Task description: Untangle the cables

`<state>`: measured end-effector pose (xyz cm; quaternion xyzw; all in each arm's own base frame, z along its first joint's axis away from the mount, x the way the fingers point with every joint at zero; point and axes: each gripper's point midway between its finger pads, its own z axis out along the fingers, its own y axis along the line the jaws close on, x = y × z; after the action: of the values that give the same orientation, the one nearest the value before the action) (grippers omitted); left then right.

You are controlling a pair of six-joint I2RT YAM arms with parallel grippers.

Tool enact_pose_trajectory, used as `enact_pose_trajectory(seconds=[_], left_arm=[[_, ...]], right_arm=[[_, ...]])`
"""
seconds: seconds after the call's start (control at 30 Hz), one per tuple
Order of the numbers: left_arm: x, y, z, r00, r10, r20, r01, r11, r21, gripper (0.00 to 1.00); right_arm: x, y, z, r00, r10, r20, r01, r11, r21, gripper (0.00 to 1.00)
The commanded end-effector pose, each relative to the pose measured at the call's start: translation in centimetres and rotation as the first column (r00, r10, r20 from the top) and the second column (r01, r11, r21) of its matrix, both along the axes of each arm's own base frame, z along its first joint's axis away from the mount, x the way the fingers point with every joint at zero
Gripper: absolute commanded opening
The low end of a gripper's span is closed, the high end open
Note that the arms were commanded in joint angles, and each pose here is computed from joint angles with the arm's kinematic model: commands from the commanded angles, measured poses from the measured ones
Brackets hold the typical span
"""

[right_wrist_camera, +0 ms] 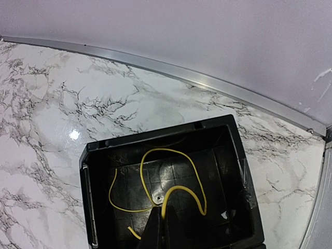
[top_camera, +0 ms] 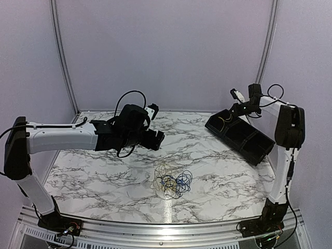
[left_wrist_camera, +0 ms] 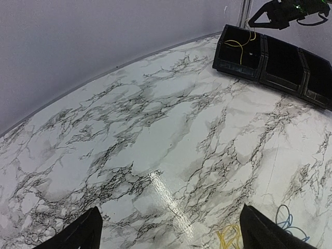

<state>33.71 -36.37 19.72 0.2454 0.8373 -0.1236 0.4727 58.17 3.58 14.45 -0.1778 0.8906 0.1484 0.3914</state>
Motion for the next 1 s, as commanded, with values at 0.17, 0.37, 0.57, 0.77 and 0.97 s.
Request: enact_pose_trajectory(seconds=[0.17, 0.37, 0.57, 0.77, 0.97], left_arm=[[0.2, 0.7, -0.8, 1.0, 0.018, 0.01, -0.019, 0.998, 0.06, 0.95], [0.1, 0.6, -1.0, 1.0, 0.014, 0.003, -0.014, 0.998, 0.06, 0.95], [0.1, 0.6, -0.8, 1.0, 0.013, 0.003, -0.013, 0.998, 0.058, 0.95], [0.1, 0.7, -0.7, 1.0, 0.016, 0.006, -0.016, 0.998, 0.056, 0.95], [0.0, 0.8, -0.1, 1.0, 0.014, 0.013, -0.015, 0.999, 0.047, 0.95]], right_arm=[[0.9, 1.7, -0.5, 0.999, 0.04, -0.02, -0.039, 0.999, 0.02, 0.03], [0.6, 1.9, -0.4, 0.999, 0.026, -0.022, -0.026, 0.999, -0.026, 0.03], [0.7, 1.8, -1.1, 1.0, 0.006, -0.026, -0.009, 0.992, -0.124, 0.01], [0.3, 2.9, -0.6, 0.999, 0.013, -0.036, -0.019, 0.985, -0.171, 0.22], [-2.2, 2.1, 3.8, 1.0, -0.014, 0.014, 0.016, 0.978, -0.209, 0.41]])
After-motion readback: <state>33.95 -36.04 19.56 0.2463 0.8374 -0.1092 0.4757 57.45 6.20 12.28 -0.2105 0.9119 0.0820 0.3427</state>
